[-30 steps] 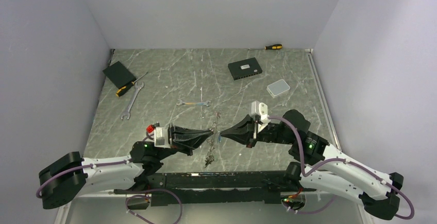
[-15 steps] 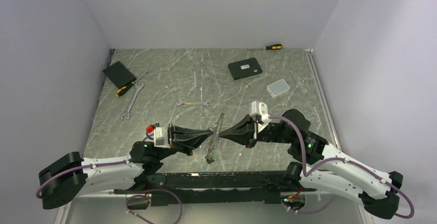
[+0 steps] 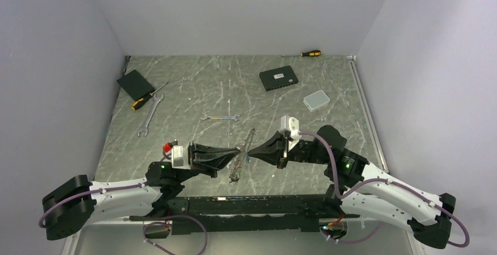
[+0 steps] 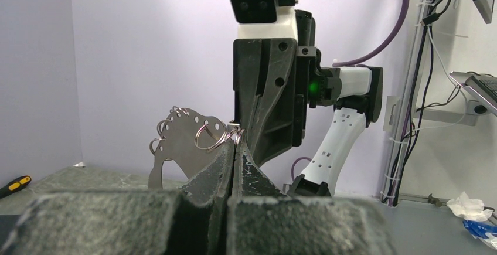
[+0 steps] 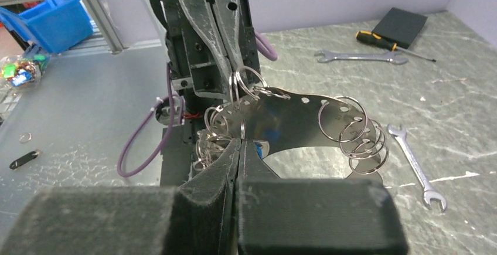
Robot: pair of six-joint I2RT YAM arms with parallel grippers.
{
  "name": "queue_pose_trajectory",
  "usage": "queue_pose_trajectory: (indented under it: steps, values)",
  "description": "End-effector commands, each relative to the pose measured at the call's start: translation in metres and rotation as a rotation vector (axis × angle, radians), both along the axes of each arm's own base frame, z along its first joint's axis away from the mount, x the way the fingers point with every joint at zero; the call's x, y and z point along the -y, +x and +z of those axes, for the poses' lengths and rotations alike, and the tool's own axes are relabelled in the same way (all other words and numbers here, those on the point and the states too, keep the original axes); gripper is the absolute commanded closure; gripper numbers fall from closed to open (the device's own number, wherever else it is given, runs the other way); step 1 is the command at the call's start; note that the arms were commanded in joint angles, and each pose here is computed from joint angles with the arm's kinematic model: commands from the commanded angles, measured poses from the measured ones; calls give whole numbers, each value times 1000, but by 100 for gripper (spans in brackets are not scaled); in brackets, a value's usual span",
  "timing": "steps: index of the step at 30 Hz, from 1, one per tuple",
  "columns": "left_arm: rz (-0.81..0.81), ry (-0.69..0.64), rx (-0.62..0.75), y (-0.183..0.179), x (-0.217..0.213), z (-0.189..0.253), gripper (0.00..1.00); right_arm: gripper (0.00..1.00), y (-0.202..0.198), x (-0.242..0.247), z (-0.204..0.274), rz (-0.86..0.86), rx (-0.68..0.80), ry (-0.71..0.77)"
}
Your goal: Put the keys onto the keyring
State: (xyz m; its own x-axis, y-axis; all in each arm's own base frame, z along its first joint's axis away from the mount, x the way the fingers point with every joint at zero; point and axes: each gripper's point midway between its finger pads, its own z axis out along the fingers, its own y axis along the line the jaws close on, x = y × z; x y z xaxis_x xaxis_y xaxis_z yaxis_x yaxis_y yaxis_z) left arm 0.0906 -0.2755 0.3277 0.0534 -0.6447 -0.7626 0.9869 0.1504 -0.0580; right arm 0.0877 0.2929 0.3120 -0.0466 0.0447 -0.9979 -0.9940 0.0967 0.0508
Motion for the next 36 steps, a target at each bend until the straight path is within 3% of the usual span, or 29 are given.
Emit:
queue_pose_trajectory:
  steps: [1,22,36]
  values:
    - [-37,-89,58,-12,-9,27,100,100,1,-6,2,10,12,14]
    - [-108,24,198,-37,-3,13,100,100,-30,5,20,146,-11,-9]
    - [-128,30,242,-43,-2,7,100,100,-40,3,13,199,-86,-22]
